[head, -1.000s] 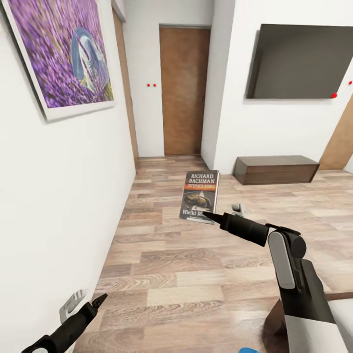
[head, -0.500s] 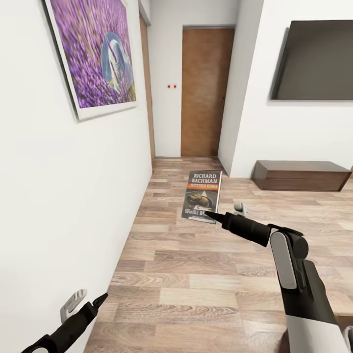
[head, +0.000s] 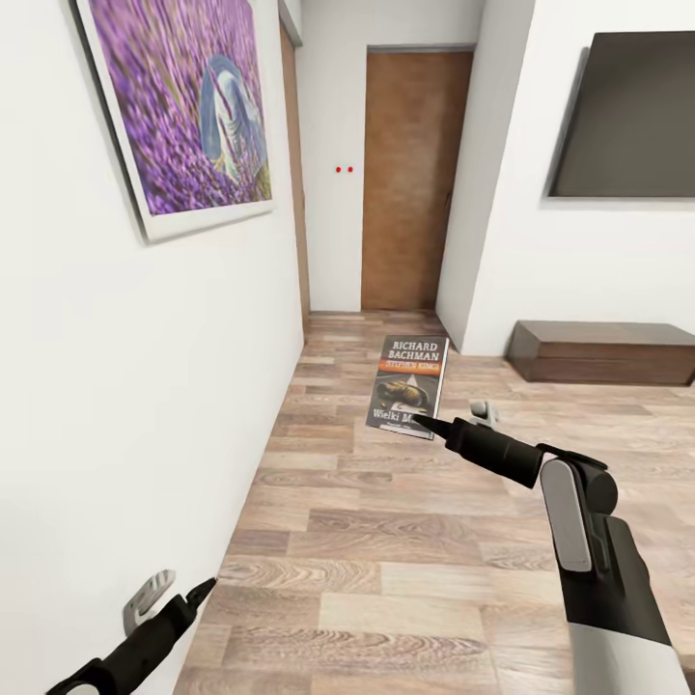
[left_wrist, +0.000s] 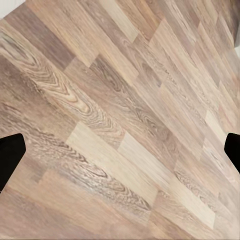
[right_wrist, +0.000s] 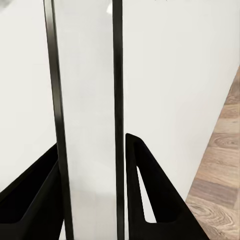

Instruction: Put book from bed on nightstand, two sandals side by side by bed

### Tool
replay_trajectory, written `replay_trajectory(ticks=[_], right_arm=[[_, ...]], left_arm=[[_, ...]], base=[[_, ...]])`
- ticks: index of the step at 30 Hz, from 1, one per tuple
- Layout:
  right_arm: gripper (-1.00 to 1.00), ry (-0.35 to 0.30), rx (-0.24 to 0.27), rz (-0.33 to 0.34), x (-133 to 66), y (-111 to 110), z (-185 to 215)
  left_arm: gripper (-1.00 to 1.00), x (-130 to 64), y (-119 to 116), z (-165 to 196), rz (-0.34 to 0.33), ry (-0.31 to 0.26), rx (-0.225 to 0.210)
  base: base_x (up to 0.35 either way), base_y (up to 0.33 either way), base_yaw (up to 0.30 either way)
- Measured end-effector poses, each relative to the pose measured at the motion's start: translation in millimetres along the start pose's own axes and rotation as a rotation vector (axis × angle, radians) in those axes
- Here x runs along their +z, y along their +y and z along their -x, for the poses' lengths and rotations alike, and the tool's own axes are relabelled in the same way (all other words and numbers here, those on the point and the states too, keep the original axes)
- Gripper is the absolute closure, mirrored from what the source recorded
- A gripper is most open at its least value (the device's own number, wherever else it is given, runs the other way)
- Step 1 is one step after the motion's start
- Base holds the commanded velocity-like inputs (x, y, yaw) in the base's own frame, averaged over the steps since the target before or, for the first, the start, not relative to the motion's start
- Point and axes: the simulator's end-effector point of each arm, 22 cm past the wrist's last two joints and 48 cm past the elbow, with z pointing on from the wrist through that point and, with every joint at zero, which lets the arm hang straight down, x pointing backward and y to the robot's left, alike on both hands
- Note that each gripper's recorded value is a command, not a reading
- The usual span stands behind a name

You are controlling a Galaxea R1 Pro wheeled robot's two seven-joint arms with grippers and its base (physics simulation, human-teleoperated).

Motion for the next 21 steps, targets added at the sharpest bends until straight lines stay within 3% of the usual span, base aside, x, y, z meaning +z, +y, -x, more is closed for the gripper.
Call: replay_trajectory(ticks=[9,21], right_arm=[[1.00,-0.007,-0.005,0.000,-1.9,1,2],[1.00,-0.040,0.004,-0.017,-10.3,-6,12]], left_arm=[[-1.00,2.9,-8,-5,-0.012,0.012,0.014],[-1.00,3.4,-9,-5,-0.014,0.013,0.015]], base=[[0.316,0.003,-0.012],[0.319,0.000,-0.146]])
